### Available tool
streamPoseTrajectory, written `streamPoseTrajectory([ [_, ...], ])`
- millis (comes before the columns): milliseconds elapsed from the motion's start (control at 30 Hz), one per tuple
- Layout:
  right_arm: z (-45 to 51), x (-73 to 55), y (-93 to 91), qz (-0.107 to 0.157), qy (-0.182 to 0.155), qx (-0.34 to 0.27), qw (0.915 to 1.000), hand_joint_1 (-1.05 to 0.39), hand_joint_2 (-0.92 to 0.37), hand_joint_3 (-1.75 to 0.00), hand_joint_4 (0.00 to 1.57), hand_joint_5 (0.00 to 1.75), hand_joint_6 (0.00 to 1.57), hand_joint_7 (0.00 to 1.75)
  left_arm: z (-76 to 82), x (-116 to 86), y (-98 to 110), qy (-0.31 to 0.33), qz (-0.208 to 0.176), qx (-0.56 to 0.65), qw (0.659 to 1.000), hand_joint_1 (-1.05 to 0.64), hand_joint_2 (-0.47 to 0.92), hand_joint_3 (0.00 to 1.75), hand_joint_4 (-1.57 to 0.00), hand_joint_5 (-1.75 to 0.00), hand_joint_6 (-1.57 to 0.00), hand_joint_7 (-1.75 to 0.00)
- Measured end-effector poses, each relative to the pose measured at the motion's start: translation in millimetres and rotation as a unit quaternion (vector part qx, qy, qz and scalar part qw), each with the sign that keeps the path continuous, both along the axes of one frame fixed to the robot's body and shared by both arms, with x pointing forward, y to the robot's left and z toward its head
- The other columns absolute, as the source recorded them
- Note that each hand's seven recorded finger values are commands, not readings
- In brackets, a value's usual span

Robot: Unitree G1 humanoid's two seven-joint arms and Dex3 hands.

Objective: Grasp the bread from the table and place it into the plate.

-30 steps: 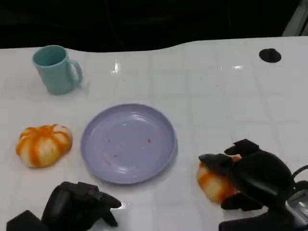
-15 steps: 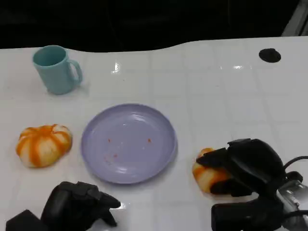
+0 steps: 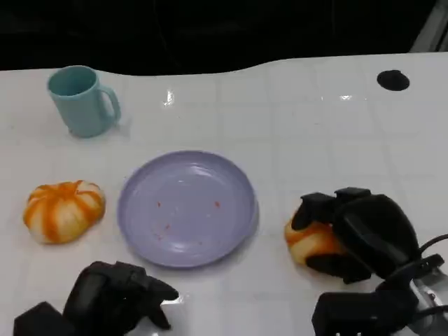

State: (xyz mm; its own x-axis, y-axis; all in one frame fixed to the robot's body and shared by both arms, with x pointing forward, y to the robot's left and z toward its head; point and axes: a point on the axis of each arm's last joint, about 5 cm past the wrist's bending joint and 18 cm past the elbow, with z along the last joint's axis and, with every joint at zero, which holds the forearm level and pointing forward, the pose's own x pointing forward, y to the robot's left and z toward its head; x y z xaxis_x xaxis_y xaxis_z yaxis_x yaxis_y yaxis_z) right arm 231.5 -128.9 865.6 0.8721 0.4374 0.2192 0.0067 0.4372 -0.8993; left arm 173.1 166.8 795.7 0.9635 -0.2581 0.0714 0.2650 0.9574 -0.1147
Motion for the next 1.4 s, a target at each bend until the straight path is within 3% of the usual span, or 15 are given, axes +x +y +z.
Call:
streamPoseTrajectory([
  [33, -0.5, 0.3, 0.6, 0.000, -0.003, 0.006, 1.0000, -0.34, -0.42, -1.22, 1.05, 1.75, 0.98, 1.21, 0.1, 0.3, 0.0, 0.000, 0.000, 0.000, 1.000, -1.05, 0.92, 0.06, -1.34, -0.96, -1.57, -0.24],
  [100, -1.7, 1.1, 1.6, 0.001, -0.005, 0.020, 0.9998, -0.34, -0.36, -1.30, 1.06, 1.75, 0.92, 1.43, 0.3, 0.8, -0.1, 0.000, 0.000, 0.000, 1.000, -1.05, 0.92, 0.07, -1.34, -0.96, -1.57, -0.24],
  [167, -1.1, 1.8, 2.9, 0.001, -0.012, 0.035, 0.9993, -0.36, -0.33, -1.33, 1.07, 1.75, 0.90, 1.51, 0.3, 1.1, -0.1, 0.001, -0.001, -0.001, 1.000, -1.05, 0.92, 0.07, -1.34, -0.96, -1.57, -0.24],
  [400, 7.7, 5.2, 5.2, 0.009, -0.021, 0.120, 0.9925, -0.36, -0.25, -1.41, 1.09, 1.75, 0.93, 1.49, 0.5, 1.4, -0.8, 0.001, -0.002, 0.003, 1.000, -1.05, 0.92, 0.08, -1.33, -0.96, -1.57, -0.24],
  [567, 17.9, 11.0, 16.8, 0.043, -0.016, 0.175, 0.9836, -0.37, -0.19, -1.48, 1.07, 1.75, 0.89, 1.60, 0.6, 2.2, -0.9, 0.001, -0.002, 0.003, 1.000, -1.05, 0.92, 0.07, -1.33, -0.96, -1.57, -0.24],
  [800, 27.6, 25.3, 36.6, 0.081, -0.013, 0.195, 0.9775, -0.31, -0.15, -1.54, 1.03, 1.75, 0.87, 1.55, 0.7, 3.3, -1.0, 0.000, -0.002, 0.003, 1.000, -1.05, 0.92, 0.07, -1.33, -0.96, -1.57, -0.24],
  [967, 34.7, 33.7, 55.1, 0.103, -0.014, 0.200, 0.9741, -0.23, -0.10, -1.54, 1.04, 1.75, 0.98, 1.36, 0.6, 4.0, -1.1, -0.001, -0.002, 0.003, 1.000, -1.05, 0.92, 0.08, -1.33, -0.96, -1.56, -0.23],
  [1200, 37.1, 39.5, 86.9, 0.146, -0.003, 0.187, 0.9714, -0.16, -0.07, -1.50, 1.05, 1.72, 1.02, 1.36, 0.5, 3.8, -0.8, -0.005, -0.004, 0.007, 1.000, -1.05, 0.92, 0.07, -1.33, -0.96, -1.57, -0.23],
  [1367, 36.8, 41.5, 106.3, 0.156, -0.001, 0.183, 0.9707, -0.07, -0.08, -1.49, 1.04, 1.71, 1.02, 1.34, 0.7, 4.5, -0.8, -0.005, -0.005, 0.007, 1.000, -1.05, 0.92, 0.07, -1.33, -0.96, -1.57, -0.24],
  [1400, 36.9, 42.1, 109.3, 0.157, 0.002, 0.182, 0.9706, -0.05, -0.11, -1.49, 1.04, 1.63, 1.03, 1.26, 0.7, 4.7, -0.9, -0.005, -0.005, 0.007, 1.000, -1.05, 0.92, 0.07, -1.33, -0.96, -1.57, -0.24],
])
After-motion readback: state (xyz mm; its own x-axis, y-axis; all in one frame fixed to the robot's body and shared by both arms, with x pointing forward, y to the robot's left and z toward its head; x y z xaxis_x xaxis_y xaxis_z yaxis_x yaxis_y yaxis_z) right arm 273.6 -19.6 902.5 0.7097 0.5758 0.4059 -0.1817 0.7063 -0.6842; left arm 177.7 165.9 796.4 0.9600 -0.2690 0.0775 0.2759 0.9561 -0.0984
